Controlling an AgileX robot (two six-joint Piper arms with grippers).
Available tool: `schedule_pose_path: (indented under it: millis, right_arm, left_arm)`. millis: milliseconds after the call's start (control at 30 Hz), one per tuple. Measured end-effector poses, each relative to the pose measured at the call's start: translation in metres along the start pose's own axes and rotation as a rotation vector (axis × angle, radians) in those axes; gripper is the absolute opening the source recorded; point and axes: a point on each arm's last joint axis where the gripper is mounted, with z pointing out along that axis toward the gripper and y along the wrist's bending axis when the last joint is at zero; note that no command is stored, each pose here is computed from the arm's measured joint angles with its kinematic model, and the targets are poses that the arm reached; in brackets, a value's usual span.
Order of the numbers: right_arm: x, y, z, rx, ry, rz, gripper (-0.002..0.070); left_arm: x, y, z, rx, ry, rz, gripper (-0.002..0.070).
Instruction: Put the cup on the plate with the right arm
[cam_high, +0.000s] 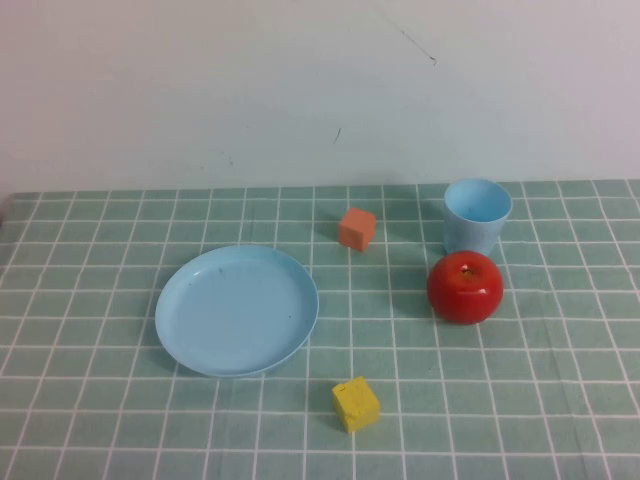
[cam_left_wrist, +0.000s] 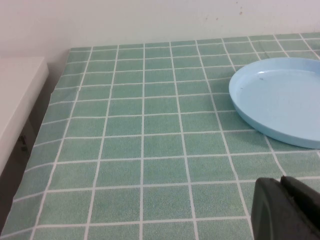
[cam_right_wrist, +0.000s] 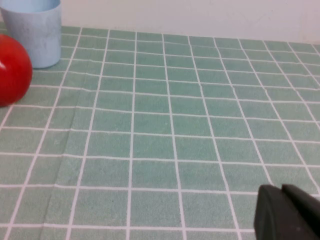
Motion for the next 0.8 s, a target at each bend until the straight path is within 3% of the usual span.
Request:
schedule_pose_path:
  millis: [600,800]
  right_arm:
    - [-0.001,0.0,0.0,0.005,-0.008,-0.01,-0.0003]
    - [-0.016,-0.002,-0.001,0.035,-0.183,-0.08,-0.0003]
  left_arm:
    - [0.0,0.0,0.0,0.0,0.0,0.0,-0.0003]
    - [0.0,0.0,0.0,0.0,0.0,0.0,-0.0003]
